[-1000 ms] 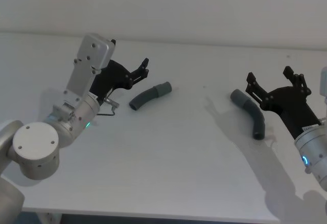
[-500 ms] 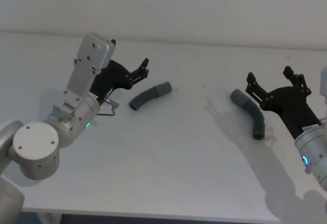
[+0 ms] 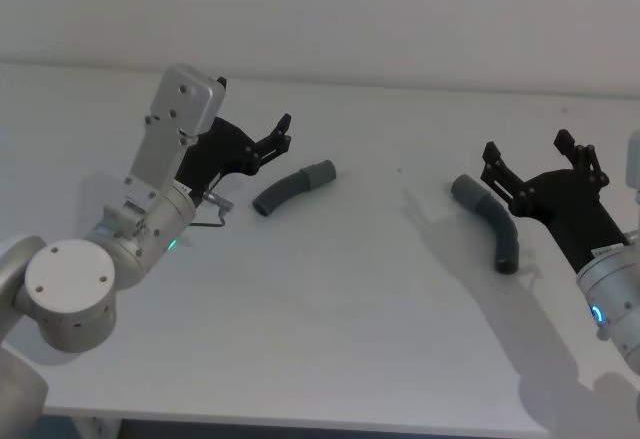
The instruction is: Use both hands to pick up one end of the pipe from the table, align the ends, and insert them.
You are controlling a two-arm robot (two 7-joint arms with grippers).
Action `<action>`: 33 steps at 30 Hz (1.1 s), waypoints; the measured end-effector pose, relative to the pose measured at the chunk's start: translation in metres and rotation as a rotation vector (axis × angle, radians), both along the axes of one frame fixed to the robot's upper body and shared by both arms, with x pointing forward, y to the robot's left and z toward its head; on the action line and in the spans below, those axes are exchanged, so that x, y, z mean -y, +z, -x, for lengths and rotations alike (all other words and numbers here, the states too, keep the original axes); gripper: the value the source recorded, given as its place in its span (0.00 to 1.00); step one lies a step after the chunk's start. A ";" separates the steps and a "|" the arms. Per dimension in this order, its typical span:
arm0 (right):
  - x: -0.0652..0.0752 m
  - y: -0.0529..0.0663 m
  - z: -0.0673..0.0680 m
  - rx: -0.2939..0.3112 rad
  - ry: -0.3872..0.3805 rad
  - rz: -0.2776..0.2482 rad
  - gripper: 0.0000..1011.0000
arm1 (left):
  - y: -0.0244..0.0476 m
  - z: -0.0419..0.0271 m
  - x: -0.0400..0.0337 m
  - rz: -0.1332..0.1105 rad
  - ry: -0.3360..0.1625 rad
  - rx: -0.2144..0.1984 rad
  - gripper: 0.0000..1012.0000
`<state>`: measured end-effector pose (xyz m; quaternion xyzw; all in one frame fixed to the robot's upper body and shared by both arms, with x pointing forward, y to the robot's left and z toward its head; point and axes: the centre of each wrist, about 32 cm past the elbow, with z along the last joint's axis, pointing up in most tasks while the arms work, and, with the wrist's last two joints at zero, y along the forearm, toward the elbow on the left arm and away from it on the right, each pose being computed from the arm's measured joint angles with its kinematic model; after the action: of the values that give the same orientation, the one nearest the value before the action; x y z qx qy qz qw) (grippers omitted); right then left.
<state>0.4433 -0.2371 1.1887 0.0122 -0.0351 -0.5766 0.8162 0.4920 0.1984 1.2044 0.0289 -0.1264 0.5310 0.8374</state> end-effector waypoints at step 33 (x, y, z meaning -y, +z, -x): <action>0.000 0.000 0.000 0.000 0.000 0.000 0.99 | 0.0124 0.0077 -0.0136 -0.089 0.011 -0.032 0.99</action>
<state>0.4433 -0.2371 1.1887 0.0122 -0.0351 -0.5766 0.8162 0.4843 0.2120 1.2168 0.0756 -0.1363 0.5290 0.8342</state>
